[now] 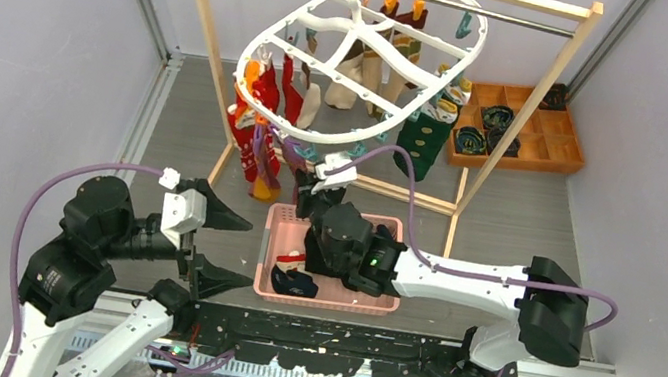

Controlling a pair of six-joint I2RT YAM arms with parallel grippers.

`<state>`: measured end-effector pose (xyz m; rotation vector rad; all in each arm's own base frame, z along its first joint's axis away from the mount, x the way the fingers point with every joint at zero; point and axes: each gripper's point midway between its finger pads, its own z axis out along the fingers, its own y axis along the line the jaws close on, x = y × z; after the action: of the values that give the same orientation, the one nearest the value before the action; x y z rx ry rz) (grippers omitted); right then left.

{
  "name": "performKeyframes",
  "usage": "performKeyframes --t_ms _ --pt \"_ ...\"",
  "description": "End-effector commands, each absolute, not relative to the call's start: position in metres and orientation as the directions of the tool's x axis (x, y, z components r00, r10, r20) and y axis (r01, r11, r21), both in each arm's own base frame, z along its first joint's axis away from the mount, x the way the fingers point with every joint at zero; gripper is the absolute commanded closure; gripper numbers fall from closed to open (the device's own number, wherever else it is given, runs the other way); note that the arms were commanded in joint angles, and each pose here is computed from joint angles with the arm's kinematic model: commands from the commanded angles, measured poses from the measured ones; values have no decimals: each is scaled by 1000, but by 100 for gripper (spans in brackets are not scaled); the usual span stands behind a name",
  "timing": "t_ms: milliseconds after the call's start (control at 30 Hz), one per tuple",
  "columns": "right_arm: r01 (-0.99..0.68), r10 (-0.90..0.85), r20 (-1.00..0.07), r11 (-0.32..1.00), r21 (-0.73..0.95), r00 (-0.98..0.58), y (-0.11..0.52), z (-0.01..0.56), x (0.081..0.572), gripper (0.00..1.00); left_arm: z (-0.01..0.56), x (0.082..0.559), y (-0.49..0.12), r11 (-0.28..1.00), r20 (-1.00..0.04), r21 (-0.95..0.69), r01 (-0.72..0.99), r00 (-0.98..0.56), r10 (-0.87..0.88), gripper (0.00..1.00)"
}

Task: Remove the socks clipped to the hanger
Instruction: Remove the sock from the hanger.

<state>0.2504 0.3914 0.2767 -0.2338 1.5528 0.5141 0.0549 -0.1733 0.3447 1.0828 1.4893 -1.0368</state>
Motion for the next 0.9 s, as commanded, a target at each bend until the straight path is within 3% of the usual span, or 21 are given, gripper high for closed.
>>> performKeyframes --t_ms 0,300,433,567,867 --pt "-425 307 -952 860 282 -12 378 329 247 99 353 50 -171 231 -990 -43 972 -73 124 8" --pt "-597 332 -937 731 331 -112 383 351 201 99 346 63 -171 282 -985 -75 957 -115 130 11" --pt "-698 325 -922 611 374 -209 394 356 164 99 344 75 -170 340 -978 -114 933 -165 125 1" --pt "-756 323 -890 478 447 -322 396 358 132 99 341 88 -169 392 -976 -112 913 -175 128 0" --pt "-813 279 -831 212 542 -482 396 370 79 99 337 92 -180 334 -973 -140 932 -192 127 0"
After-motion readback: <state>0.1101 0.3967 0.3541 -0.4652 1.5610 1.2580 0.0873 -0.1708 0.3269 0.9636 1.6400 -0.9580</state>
